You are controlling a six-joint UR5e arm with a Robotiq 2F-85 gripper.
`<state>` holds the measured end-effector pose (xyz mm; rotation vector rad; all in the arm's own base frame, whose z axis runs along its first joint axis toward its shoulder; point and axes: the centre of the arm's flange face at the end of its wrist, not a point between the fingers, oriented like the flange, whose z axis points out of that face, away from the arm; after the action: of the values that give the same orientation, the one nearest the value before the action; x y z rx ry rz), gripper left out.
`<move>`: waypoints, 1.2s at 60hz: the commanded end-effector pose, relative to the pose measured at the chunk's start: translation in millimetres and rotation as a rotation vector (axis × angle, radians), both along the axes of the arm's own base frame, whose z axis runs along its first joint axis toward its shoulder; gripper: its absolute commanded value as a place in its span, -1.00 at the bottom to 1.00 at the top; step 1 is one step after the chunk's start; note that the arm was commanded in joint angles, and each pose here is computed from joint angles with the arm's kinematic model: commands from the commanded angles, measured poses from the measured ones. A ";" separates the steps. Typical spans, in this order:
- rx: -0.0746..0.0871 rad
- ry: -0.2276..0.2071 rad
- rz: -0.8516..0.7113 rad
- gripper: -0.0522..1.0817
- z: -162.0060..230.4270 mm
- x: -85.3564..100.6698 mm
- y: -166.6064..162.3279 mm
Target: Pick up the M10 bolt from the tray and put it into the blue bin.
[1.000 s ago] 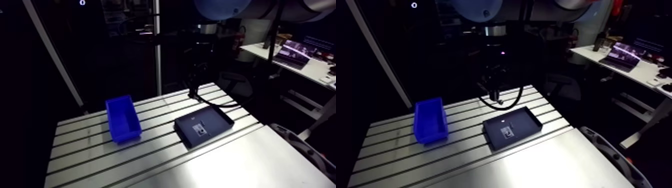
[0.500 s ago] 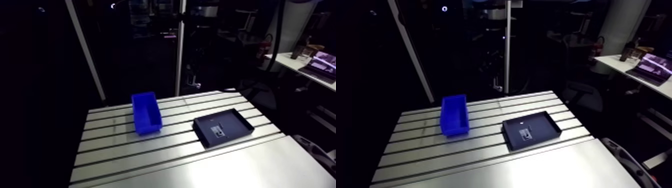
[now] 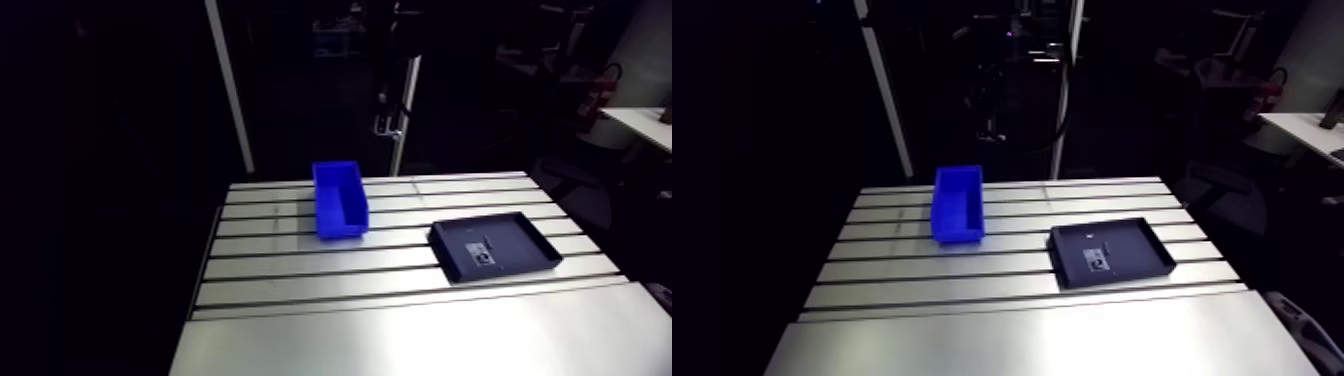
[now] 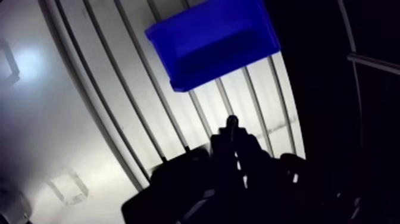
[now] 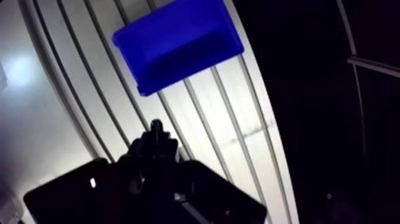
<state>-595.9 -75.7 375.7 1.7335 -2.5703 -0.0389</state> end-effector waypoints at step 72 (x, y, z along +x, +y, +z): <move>0.189 -0.058 0.308 0.95 -81.6 -63.7 -113.6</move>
<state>-660.8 -189.3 299.1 2.2030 -2.3652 -0.2344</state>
